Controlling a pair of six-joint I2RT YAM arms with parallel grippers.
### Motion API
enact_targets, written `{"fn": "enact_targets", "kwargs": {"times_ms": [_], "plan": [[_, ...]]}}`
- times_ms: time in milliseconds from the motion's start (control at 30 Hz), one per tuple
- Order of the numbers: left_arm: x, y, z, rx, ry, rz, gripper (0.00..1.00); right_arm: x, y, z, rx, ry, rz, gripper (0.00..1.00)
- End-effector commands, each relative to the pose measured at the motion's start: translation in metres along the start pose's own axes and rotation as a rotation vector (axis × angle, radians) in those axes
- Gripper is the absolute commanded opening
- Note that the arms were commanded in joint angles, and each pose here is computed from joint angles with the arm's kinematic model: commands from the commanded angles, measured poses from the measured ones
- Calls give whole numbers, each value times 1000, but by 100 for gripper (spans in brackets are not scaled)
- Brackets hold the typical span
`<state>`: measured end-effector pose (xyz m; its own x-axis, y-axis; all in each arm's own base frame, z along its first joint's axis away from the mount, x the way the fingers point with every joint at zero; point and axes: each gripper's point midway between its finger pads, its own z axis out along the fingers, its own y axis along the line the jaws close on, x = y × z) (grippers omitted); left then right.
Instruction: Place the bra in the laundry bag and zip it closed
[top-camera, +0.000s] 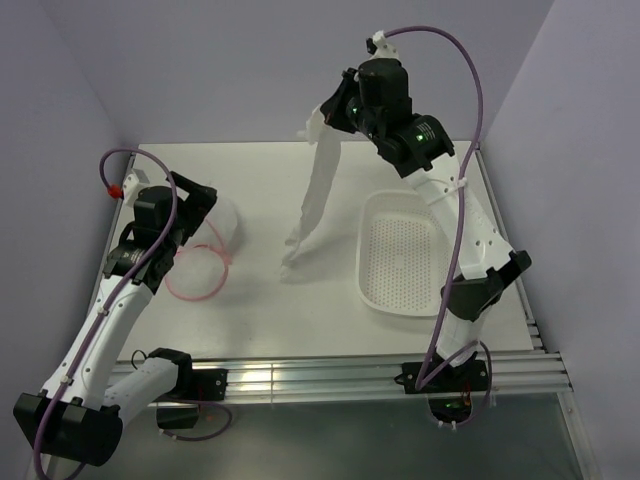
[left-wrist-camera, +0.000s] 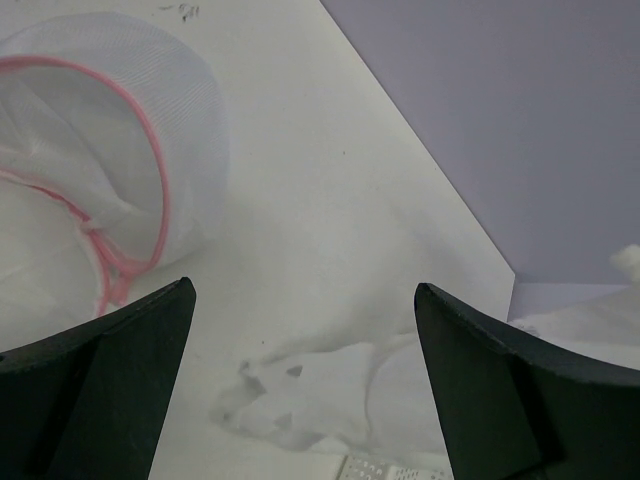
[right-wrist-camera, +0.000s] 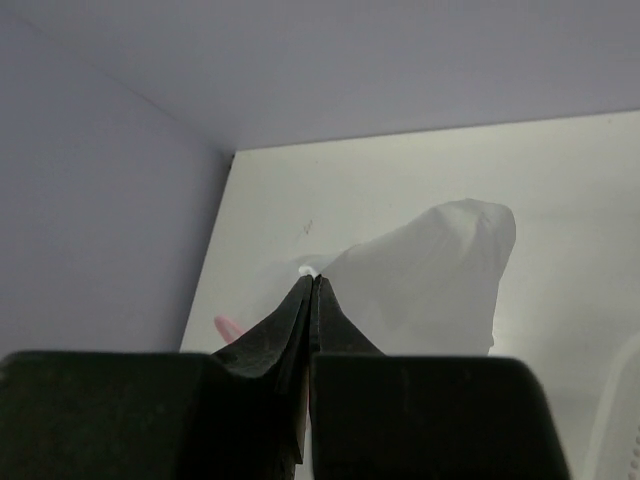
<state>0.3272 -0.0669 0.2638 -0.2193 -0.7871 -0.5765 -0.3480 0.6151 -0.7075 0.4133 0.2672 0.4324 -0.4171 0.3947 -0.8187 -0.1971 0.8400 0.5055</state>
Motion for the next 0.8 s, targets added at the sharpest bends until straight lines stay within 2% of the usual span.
{"fn": "enact_targets", "kwargs": {"times_ms": [0, 100, 167, 200, 233, 267, 300, 333, 400, 433, 500, 533, 667, 767], "plan": [[-12, -16, -9, 54, -19, 17, 99, -37, 23, -15, -41, -104, -9, 0], [-13, -18, -10, 52, -22, 26, 99, -21, 24, -11, -35, -75, -11, 0], [-14, -19, -12, 58, -24, 30, 99, 11, 11, 0, 11, -28, -19, 0], [-15, -19, -12, 58, -26, 31, 99, 11, 11, -11, 2, -41, -14, 0], [-14, -17, -12, 58, -22, 32, 99, 53, -5, -2, 46, 39, -22, 0], [-12, -18, -12, 60, -18, 34, 99, 53, -1, -14, 20, 16, -1, 0], [-11, -16, -11, 57, -14, 35, 99, 72, 1, -18, 10, 45, 12, 0], [-9, -15, -10, 57, -7, 37, 99, 115, -21, -14, 59, 120, -8, 0], [-5, -12, -9, 58, 0, 40, 99, 137, -28, -28, 90, 114, 12, 0], [-4, -12, -9, 61, 4, 40, 99, 180, -43, -32, 122, 185, -16, 0], [-1, -9, -7, 60, 10, 41, 99, 206, -44, -41, 99, 223, 30, 0], [2, -8, -7, 62, 16, 41, 99, 241, -55, -46, 112, 287, 7, 0], [6, -3, -5, 55, 27, 45, 99, 298, -60, -59, 115, 387, -27, 0], [11, 0, -3, 57, 33, 39, 99, 317, -59, -55, 123, 434, -61, 0]]}}
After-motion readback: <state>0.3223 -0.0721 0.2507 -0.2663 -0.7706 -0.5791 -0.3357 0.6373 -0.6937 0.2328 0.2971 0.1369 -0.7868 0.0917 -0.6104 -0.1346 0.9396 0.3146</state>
